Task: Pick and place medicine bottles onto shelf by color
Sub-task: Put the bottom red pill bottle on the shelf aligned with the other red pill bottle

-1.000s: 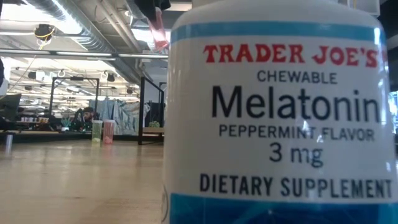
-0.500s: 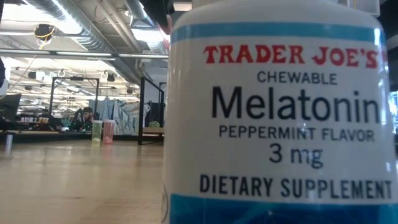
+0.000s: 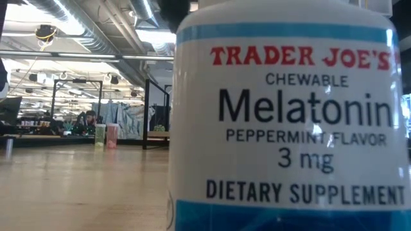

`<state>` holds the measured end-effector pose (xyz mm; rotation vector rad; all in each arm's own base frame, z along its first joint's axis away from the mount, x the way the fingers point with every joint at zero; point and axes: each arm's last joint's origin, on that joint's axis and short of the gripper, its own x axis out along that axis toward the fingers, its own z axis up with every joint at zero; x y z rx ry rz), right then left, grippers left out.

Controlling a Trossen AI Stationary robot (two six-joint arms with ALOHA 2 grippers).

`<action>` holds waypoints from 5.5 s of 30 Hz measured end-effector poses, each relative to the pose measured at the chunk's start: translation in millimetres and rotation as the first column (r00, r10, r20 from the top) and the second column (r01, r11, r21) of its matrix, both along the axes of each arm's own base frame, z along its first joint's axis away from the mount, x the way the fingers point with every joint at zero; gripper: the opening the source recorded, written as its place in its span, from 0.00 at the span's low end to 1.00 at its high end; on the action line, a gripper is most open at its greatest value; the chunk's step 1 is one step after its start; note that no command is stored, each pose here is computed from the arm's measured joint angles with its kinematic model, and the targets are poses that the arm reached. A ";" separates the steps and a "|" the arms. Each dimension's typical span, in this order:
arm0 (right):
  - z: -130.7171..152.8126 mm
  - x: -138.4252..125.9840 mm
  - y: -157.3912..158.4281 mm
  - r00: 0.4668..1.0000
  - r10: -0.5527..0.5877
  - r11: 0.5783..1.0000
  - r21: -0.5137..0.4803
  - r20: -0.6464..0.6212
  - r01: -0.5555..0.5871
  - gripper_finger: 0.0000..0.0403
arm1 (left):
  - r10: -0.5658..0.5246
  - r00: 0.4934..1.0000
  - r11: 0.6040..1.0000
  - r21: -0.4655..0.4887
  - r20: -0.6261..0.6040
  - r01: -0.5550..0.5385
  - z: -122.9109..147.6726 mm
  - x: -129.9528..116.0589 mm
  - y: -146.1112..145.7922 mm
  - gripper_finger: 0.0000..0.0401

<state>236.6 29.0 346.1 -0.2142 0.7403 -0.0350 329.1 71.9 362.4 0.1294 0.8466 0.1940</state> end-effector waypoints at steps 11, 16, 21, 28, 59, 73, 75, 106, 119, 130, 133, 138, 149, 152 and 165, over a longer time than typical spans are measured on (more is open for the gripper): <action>-3.7 -0.8 -0.2 0.999 -0.034 0.999 0.030 -0.033 0.035 0.56 | -0.086 0.996 0.996 0.040 0.032 0.085 -26.2 34.3 19.4 0.26; -8.4 4.8 -0.2 0.998 -0.015 1.000 0.002 -0.055 0.015 0.56 | -0.124 0.992 0.992 0.037 0.033 0.123 -27.5 39.0 4.7 0.26; -19.7 18.6 1.0 0.995 0.015 0.999 -0.038 -0.096 -0.019 0.56 | -0.162 0.986 0.987 0.024 0.037 0.162 -27.5 42.4 -14.5 0.26; -38.7 48.1 -4.9 0.994 -0.066 0.991 -0.124 -0.091 0.054 0.56 | -0.199 0.979 0.980 0.019 0.030 0.199 -28.1 44.2 -33.2 0.26; -53.0 87.7 -8.3 0.984 -0.162 0.985 -0.047 0.070 0.166 0.56 | -0.179 0.983 0.984 0.029 0.038 0.178 -27.6 46.3 -56.0 0.26; -65.2 97.1 -11.8 0.982 -0.180 0.982 -0.045 0.047 0.183 0.56 | -0.179 0.983 0.984 0.028 0.040 0.178 -27.5 46.5 -55.9 0.26; -65.2 97.4 -11.7 0.984 -0.173 0.983 -0.054 0.048 0.175 0.56 | -0.179 0.983 0.984 0.028 0.039 0.178 -27.5 46.4 -55.9 0.26; -63.2 99.2 -11.4 0.983 -0.166 0.984 -0.050 0.074 0.170 0.34 | -0.175 0.984 0.984 0.028 0.037 0.174 -27.4 45.8 -55.7 0.26; -63.1 99.1 -11.5 0.983 -0.167 0.984 -0.053 0.074 0.171 0.34 | -0.170 0.984 0.985 0.039 0.045 0.168 -26.8 46.7 -55.3 0.27; -62.9 99.0 -11.6 0.983 -0.168 0.984 -0.055 0.075 0.172 0.34 | -0.161 0.986 0.986 0.059 0.044 0.158 -26.7 46.9 -55.0 0.28; -62.9 99.0 -11.6 0.983 -0.168 0.984 -0.055 0.075 0.172 0.34 | -0.157 0.987 0.986 0.057 0.045 0.155 -26.8 47.0 -55.0 0.28; -62.9 99.0 -11.6 0.983 -0.168 0.984 -0.055 0.075 0.172 0.34 | -0.163 0.986 0.985 0.064 0.044 0.160 -26.7 47.1 -54.8 0.28; -62.5 98.8 -11.7 0.983 -0.168 0.984 -0.054 0.076 0.172 0.34 | -0.174 0.984 0.981 0.090 0.043 0.170 -26.2 47.6 -56.6 0.30; -62.4 98.8 -11.7 0.983 -0.169 0.983 -0.053 0.076 0.174 0.34 | -0.181 0.983 0.980 0.096 0.042 0.176 -26.1 47.7 -56.7 0.33; -62.7 98.5 -11.7 0.983 -0.169 0.984 -0.054 0.072 0.173 0.34 | -0.199 0.979 0.975 0.106 0.046 0.193 -24.4 47.2 -60.1 0.38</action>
